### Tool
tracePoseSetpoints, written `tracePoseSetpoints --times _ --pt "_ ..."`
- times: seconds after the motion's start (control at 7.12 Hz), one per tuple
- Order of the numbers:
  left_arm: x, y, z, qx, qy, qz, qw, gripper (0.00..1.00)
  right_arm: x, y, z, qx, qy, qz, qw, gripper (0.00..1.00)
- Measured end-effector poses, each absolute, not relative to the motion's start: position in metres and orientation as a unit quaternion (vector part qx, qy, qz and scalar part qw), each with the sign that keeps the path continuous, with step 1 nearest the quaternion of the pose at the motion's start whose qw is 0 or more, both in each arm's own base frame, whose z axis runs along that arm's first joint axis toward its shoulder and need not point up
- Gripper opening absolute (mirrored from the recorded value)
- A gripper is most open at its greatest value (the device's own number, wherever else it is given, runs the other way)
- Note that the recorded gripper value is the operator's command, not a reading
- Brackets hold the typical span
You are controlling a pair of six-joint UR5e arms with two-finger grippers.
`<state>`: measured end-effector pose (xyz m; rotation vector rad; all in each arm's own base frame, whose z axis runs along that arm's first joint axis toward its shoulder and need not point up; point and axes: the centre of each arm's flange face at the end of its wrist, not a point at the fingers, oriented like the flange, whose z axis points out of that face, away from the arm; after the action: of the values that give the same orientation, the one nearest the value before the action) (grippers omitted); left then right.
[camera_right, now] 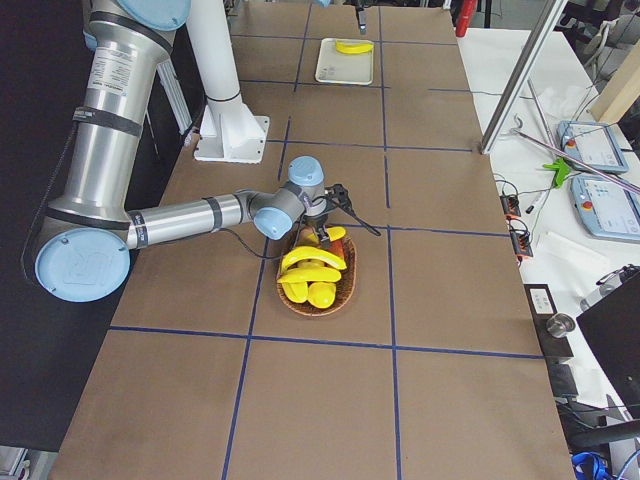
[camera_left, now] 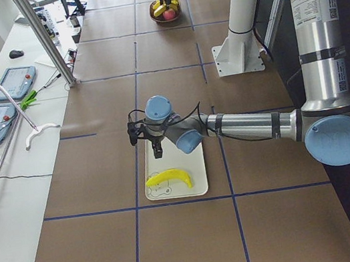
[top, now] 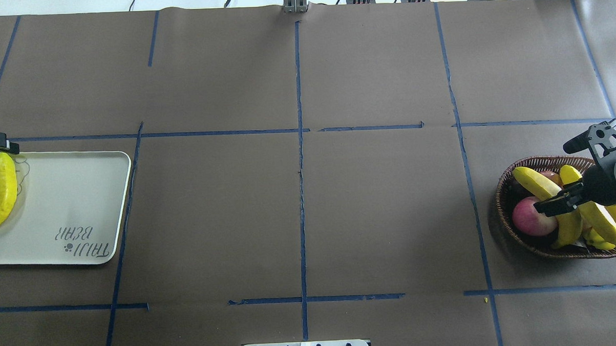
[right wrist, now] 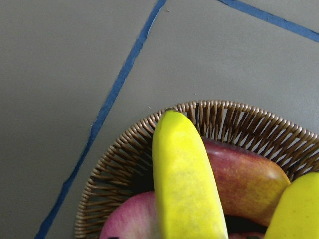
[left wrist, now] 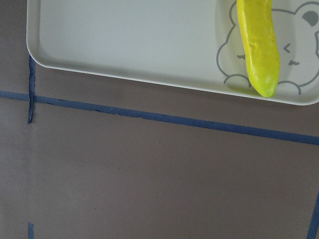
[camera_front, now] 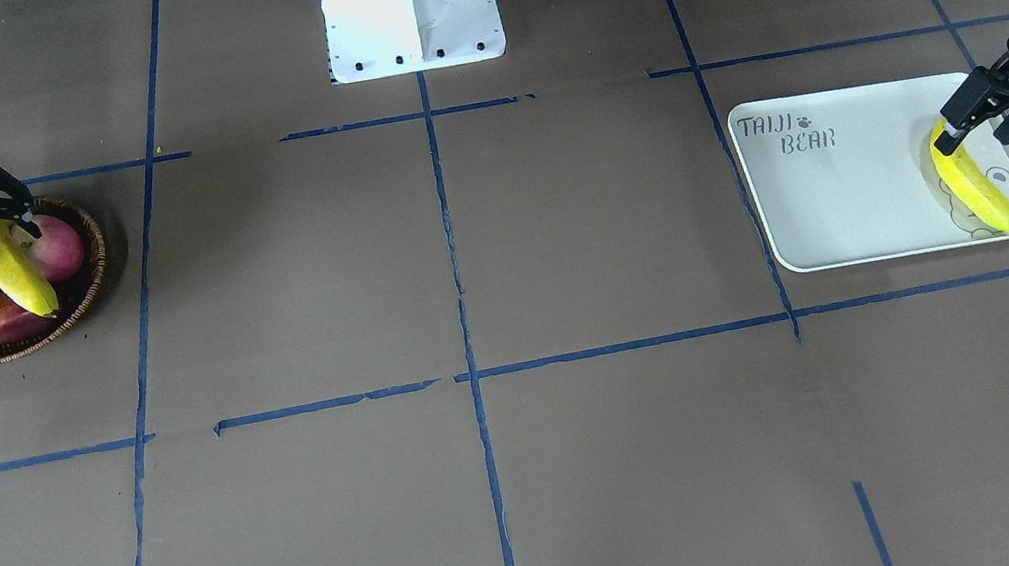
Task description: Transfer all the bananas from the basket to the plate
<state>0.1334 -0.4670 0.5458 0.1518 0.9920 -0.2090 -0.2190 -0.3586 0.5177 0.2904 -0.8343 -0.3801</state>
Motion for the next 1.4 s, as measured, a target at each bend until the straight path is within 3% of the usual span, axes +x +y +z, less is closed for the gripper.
tracePoseSetpoints --times 0.14,0.42,0.84,1.4 --pt "0.133 -0.467 0.546 0.073 0.475 -0.1 0.872 1.0 -0.221 -0.358 0.517 0.139 -0.403 -0.184 0.886 0.42" --pt "0.133 -0.467 0.546 0.073 0.475 -0.1 0.872 1.0 -0.222 -0.358 0.515 0.138 -0.406 -0.186 0.884 0.34" --pt "0.133 -0.467 0.546 0.072 0.475 -0.1 0.872 1.0 -0.221 -0.358 0.513 0.138 -0.408 -0.186 0.883 0.04" --pt "0.137 -0.464 0.527 0.11 0.507 -0.084 0.851 1.0 -0.191 -0.372 0.457 0.148 -0.472 -0.171 0.852 0.01"
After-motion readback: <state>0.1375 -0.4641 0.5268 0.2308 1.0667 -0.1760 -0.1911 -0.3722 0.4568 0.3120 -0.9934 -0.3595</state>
